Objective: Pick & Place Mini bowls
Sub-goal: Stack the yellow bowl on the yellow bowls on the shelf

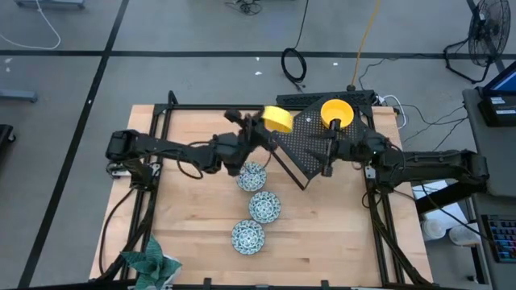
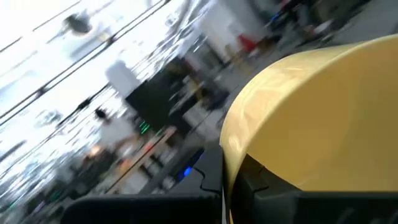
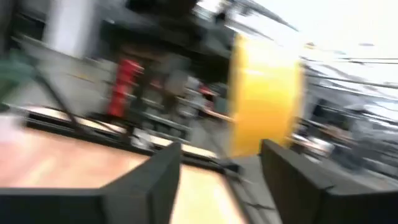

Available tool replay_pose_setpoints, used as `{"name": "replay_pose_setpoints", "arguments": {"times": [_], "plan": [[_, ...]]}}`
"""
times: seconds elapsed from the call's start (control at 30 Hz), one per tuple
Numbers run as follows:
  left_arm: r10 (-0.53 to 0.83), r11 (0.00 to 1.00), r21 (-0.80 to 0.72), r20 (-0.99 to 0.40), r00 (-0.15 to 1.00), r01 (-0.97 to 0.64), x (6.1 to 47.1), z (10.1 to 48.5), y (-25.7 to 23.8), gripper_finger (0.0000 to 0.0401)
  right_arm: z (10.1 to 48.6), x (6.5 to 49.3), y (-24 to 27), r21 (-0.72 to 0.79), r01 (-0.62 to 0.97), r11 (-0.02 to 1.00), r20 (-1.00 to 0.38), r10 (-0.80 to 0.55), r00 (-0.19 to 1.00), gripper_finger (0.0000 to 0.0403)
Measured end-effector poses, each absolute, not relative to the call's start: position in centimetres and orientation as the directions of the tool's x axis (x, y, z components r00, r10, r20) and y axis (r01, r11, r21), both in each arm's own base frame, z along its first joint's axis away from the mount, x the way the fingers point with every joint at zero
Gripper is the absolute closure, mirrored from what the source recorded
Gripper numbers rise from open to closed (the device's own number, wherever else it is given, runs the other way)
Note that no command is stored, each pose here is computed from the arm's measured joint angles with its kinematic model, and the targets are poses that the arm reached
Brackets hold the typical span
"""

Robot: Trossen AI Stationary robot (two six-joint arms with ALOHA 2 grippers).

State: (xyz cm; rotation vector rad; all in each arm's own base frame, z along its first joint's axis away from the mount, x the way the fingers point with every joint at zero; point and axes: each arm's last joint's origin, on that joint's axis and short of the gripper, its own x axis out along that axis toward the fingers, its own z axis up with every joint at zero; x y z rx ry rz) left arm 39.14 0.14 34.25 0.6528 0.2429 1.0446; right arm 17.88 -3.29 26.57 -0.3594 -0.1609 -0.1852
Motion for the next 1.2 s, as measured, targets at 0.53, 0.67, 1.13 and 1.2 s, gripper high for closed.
{"name": "replay_pose_setpoints", "arguments": {"times": [0.53,0.67,1.13,1.2], "plan": [[0.799,0.378,0.569,0.199,0.568,-0.73,40.2,33.7,0.6,0.0398,27.1,20.4,-1.8,-0.438,0.427,0.791,0.312,-0.312,0.898,0.0096],[0.777,0.421,0.53,0.208,0.594,-0.736,40.3,33.7,0.5,0.0399,27.1,21.5,-2.1,-0.414,0.502,0.759,0.294,-0.41,0.863,0.0103],[0.754,0.51,0.432,0.193,0.628,-0.744,40.5,33.4,0.0,0.0376,27.1,21.7,-2.6,-0.356,0.668,0.654,0.331,-0.58,0.744,0.0221],[0.753,0.527,0.406,0.184,0.631,-0.747,40.5,33.3,-0.1,0.0368,27.1,21.8,-2.7,-0.358,0.67,0.651,0.33,-0.583,0.743,0.0255]]}}
